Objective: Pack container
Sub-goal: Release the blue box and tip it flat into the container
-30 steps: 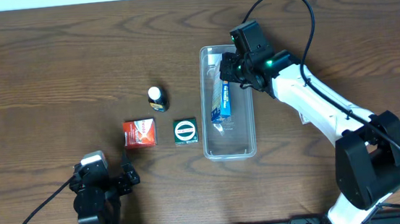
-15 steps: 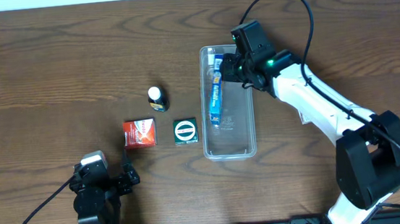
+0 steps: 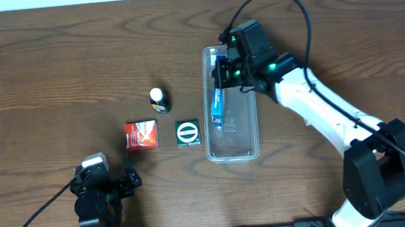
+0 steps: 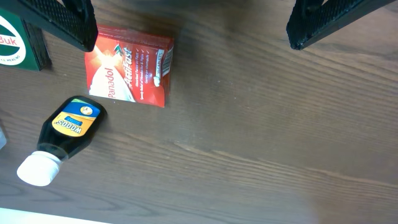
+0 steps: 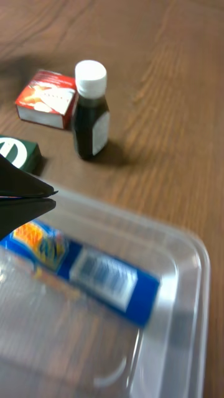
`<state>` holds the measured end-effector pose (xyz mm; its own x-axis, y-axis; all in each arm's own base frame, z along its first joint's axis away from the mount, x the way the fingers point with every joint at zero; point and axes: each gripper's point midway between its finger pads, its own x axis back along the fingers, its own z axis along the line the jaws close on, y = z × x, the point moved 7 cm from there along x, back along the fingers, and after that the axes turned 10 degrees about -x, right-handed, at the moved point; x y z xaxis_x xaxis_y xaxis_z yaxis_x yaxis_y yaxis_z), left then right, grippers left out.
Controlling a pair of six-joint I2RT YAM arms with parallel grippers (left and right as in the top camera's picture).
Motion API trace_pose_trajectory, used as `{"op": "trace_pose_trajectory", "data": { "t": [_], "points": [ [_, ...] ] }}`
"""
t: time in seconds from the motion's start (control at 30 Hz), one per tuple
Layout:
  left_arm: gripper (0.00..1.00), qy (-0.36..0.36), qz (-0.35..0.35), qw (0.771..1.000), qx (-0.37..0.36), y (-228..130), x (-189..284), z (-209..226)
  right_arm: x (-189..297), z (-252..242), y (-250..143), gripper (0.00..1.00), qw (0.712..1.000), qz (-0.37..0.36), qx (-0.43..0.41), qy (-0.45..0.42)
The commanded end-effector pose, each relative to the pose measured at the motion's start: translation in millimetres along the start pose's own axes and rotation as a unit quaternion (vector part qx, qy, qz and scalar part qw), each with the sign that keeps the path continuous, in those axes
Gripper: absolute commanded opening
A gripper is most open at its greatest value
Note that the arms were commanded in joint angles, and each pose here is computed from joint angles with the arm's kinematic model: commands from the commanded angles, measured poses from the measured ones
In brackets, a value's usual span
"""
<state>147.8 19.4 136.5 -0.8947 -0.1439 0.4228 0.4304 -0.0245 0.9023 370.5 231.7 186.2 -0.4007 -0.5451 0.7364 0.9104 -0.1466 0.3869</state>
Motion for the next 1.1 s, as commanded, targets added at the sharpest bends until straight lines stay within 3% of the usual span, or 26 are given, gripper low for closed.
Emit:
{"op": "trace_pose_trajectory", "data": {
  "t": [0.0, 0.37, 1.07],
  "points": [
    [0.98, -0.002, 0.006, 1.0, -0.009, -5, -3, -1, -10, -1, -9, 0.01, 0.999, 0.004, 0.017, -0.029],
    [0.98, -0.002, 0.006, 1.0, -0.009, -5, -3, -1, -22, -34, -20, 0.01, 0.995, 0.041, -0.009, -0.096],
    [0.98, -0.002, 0.006, 1.0, -0.009, -5, -3, -1, -4, -80, -18, 0.01, 0.971, 0.031, -0.012, -0.238]
  ]
}}
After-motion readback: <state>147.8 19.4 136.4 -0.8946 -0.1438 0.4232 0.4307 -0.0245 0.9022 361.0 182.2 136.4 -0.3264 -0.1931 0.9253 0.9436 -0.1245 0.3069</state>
